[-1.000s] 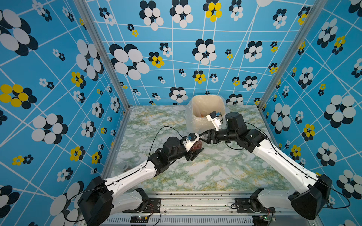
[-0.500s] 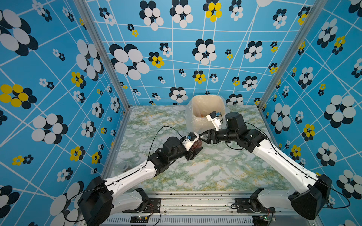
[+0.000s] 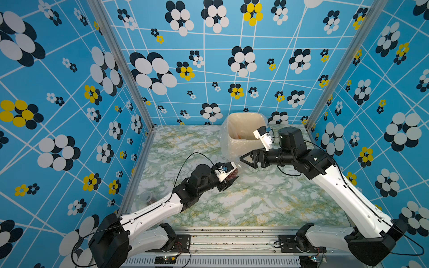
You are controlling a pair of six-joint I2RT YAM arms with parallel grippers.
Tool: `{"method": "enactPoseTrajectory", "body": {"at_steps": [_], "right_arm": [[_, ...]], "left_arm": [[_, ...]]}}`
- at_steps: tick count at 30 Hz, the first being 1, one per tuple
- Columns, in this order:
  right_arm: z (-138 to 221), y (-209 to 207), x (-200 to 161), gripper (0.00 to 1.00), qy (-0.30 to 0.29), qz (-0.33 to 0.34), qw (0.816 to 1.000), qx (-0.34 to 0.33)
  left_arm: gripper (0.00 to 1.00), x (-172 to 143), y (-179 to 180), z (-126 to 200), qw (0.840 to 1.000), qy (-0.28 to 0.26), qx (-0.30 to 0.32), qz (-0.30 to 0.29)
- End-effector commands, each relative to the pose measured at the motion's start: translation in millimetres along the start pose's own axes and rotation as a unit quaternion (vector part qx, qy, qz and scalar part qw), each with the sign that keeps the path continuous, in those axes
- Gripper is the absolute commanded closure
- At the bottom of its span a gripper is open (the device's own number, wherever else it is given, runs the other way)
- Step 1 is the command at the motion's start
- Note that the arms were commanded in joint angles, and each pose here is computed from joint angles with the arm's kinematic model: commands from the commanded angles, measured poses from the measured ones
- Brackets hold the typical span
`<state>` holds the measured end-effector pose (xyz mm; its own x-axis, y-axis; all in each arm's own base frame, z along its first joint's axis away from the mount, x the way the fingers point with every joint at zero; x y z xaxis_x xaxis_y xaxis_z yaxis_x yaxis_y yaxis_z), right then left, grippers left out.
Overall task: Empty the moldy dried flower tea in the jars
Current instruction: Pick up the jar from the center of the board, then unscrew the lid from the jar.
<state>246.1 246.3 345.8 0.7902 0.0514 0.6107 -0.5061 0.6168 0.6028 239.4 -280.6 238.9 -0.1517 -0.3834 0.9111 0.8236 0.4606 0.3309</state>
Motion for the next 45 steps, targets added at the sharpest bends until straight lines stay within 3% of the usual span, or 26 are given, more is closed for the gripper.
{"method": "enactPoseTrajectory", "body": {"at_steps": [1,7,17,20,26,30,33,40,45], "right_arm": [[-3,0,-12,0.08,0.046,-0.038,0.998,0.006],[-16,-13,-21,0.07,0.083,-0.060,0.995,-0.018],[-31,-14,-26,0.17,0.110,-0.078,0.991,0.003],[-33,-15,-26,0.23,0.112,-0.078,0.991,0.005],[-35,-16,-31,0.49,0.125,-0.068,0.990,0.010],[-35,-17,-36,0.59,0.129,-0.026,0.991,0.015],[-36,-22,-43,0.66,0.133,0.032,0.990,0.019],[-37,-38,-67,0.87,0.166,0.180,0.969,0.025],[-39,-50,-77,0.95,0.175,0.270,0.947,0.020]], "left_arm": [[0.67,3,3,4,0.999,-0.006,0.016,-0.038],[0.69,6,4,5,0.998,-0.014,0.023,-0.053],[0.70,3,2,5,0.998,-0.005,0.023,-0.064],[0.70,3,2,5,0.998,-0.005,0.022,-0.065],[0.70,2,1,3,0.998,0.002,0.017,-0.058],[0.75,4,-7,2,0.999,-0.002,-0.015,-0.035],[0.77,12,-23,3,0.997,-0.024,-0.077,-0.009],[0.78,35,-58,16,0.966,-0.059,-0.246,0.050],[0.77,40,-65,25,0.947,-0.063,-0.304,0.078]]}}
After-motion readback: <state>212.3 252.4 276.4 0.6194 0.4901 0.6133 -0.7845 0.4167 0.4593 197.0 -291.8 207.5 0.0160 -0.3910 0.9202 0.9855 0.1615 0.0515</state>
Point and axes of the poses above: each gripper's point midway between its finger pads, its own z axis back along the fingers, its own y axis along the line the jaws close on, x = y × z, the point moved 2 cm from there along z, back along the fingers, and after that the axes turned 5 degrees about -z, right-handed, at the moved point
